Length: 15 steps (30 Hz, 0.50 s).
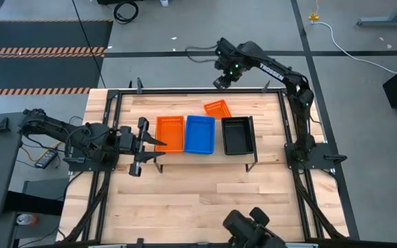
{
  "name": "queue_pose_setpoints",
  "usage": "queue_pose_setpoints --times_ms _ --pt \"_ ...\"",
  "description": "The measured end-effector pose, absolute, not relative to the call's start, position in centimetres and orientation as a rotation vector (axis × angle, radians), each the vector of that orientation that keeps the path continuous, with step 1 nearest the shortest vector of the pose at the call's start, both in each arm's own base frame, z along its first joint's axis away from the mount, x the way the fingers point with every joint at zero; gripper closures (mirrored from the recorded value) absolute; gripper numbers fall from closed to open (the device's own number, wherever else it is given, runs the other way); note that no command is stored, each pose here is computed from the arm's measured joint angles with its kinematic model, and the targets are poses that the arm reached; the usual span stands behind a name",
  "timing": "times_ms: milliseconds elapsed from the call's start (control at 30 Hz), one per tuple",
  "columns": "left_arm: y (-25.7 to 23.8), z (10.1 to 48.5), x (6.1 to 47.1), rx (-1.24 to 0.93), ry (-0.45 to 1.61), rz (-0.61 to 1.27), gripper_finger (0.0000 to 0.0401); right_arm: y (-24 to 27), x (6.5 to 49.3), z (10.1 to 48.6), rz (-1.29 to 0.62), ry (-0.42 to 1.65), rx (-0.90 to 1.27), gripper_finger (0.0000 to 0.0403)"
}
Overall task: Stack baskets on shelf by color
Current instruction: Stack the orange bin on top of the orange bin on the shelf
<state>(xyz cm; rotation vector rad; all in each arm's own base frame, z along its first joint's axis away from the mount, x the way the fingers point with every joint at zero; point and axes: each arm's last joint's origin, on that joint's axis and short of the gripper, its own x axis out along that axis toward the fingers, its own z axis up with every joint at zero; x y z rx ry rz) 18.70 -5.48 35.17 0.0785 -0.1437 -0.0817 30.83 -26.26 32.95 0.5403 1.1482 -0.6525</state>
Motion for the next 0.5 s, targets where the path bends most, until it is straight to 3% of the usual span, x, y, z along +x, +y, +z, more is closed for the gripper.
queue_pose_setpoints --times_ms 133,300,500 --pt "-5.0 34.9 18.9 0.087 -0.118 -0.056 0.0275 -27.1 30.9 30.2 -0.621 1.175 0.518 0.0208" --pt "-4.4 34.8 19.1 0.091 -0.109 -0.024 0.0275 -26.9 31.2 29.9 -0.52 1.147 0.555 0.0196" --pt "-3.4 34.9 19.2 0.097 -0.11 0.024 0.0275 -26.0 31.9 29.2 -0.552 1.189 0.571 0.0192"
